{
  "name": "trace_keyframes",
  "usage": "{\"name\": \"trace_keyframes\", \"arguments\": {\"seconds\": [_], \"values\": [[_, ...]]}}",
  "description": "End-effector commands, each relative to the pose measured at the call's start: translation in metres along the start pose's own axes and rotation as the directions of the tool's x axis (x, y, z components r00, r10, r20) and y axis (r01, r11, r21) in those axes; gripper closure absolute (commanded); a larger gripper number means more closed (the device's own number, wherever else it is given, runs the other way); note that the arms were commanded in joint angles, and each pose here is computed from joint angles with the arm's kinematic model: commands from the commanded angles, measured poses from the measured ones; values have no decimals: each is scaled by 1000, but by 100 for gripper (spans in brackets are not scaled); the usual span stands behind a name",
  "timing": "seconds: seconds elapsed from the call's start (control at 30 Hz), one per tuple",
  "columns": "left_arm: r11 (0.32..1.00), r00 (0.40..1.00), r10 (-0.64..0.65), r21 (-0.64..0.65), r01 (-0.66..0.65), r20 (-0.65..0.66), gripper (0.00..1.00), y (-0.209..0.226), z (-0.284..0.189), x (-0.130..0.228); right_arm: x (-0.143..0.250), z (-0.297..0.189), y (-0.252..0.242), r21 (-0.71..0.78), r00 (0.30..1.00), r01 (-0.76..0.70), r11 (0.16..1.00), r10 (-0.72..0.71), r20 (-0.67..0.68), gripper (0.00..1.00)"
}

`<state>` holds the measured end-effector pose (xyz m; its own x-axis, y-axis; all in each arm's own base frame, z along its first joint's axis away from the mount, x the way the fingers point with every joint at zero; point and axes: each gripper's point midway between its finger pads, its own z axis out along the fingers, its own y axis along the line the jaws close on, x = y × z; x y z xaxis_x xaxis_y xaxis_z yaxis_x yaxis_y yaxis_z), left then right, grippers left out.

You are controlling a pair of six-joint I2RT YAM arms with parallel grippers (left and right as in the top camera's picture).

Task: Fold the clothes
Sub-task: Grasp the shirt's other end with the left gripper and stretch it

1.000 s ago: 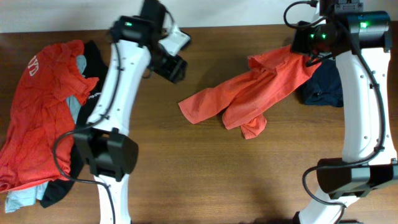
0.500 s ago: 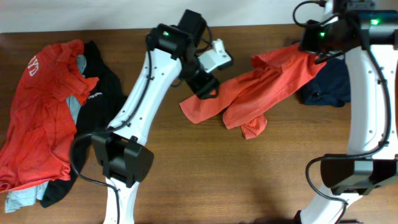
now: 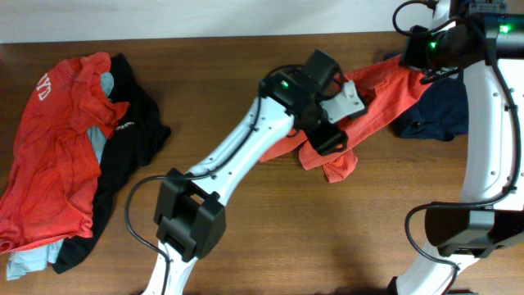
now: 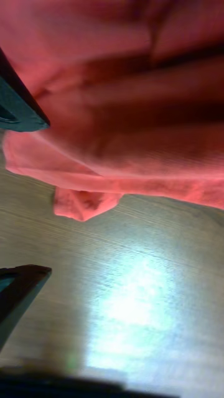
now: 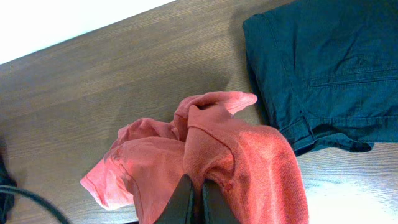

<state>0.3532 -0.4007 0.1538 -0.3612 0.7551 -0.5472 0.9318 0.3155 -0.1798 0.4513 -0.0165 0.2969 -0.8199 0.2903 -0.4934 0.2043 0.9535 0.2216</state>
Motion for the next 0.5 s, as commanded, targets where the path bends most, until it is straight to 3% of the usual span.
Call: {"name": "trace_keyframes", "arguments": {"seconds": [0.0, 0.2, 0.3, 0.37, 0.43, 0.47], "values": [[987, 993, -116, -112, 113, -25, 32, 17, 10, 10, -2, -1, 1, -13, 1000, 18, 1000, -18, 6, 96], [970, 979, -201, -135, 203, 25, 33, 27, 23, 9, -2, -1, 1, -13, 999, 32, 999, -32, 6, 96], [966, 975, -218, -135, 222, 42, 45, 29, 30, 10, -2, -2, -1, -10, 1000, 27, 1000, -26, 7, 96], [966, 975, -218, -134, 222, 43, 62, 29, 36, 13, -3, -2, -4, -7, 1000, 22, 1000, -22, 8, 96], [966, 975, -219, -134, 222, 42, 88, 30, 37, 14, -3, -2, -6, -5, 1000, 16, 1000, -16, 8, 96], [963, 972, -230, -134, 234, 46, 97, 30, 37, 13, -3, -2, -8, -3, 1000, 14, 1000, -14, 7, 96]]}}
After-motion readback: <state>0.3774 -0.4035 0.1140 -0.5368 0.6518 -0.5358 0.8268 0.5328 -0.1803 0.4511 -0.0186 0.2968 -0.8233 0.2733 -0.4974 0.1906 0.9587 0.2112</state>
